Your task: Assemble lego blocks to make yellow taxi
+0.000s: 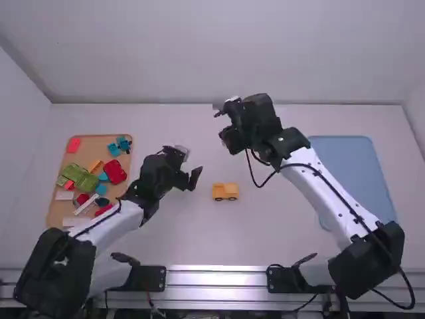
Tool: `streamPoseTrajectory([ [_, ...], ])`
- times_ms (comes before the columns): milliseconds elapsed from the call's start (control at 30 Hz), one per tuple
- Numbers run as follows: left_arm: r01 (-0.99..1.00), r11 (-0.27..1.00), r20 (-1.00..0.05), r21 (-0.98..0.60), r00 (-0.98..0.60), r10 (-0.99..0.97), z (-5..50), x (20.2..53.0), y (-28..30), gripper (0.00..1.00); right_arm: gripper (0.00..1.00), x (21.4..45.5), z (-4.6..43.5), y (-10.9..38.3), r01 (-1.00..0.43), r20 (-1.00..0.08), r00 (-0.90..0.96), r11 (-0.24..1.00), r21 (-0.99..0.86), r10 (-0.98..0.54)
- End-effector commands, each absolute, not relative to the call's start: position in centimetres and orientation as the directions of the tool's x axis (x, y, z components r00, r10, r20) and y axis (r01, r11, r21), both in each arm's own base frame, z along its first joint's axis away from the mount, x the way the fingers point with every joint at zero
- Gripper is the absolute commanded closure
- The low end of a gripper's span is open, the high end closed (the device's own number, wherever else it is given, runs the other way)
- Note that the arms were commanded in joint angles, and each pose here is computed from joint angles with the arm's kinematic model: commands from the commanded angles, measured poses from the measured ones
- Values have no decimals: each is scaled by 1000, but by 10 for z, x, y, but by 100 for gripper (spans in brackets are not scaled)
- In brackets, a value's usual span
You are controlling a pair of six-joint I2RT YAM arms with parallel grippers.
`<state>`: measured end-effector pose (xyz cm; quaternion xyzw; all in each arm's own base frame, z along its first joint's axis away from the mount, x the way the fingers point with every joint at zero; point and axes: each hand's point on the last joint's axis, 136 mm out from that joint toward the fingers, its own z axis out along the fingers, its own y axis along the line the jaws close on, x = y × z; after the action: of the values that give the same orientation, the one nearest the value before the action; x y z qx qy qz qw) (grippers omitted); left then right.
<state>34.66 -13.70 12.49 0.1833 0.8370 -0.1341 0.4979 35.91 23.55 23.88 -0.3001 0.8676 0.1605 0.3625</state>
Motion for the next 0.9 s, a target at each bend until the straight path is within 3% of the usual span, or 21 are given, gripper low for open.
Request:
streamPoseTrajectory([
  [0, 419, 907, -952, 49, -256, 170, 212, 355, -130, 1, 89, 366, 230, 237, -649, -692, -548, 761, -2, -469],
  [167, 281, 955, -977, 91, -160, 140, 279, 319, -94, 1, 91, 360, 203, 259, -723, -643, -541, 691, 25, -543],
  [333, 43, 997, -986, 61, -156, 67, 293, 279, -40, 1, 91, 353, 176, 291, -809, -603, -484, 587, 32, -634],
  [467, -88, 996, -992, -15, -124, -26, 293, 247, -10, 1, 91, 337, 152, 327, -903, -527, -376, 429, 23, -763],
  [533, -113, 993, -994, -34, -97, -45, 291, 236, -2, 1, 92, 323, 135, 342, -945, -449, -303, 325, 29, -841],
  [867, -133, 990, -996, -45, -67, -54, 277, 226, 4, 1, 92, 287, 53, 361, -990, -120, -100, 87, 109, -988],
])
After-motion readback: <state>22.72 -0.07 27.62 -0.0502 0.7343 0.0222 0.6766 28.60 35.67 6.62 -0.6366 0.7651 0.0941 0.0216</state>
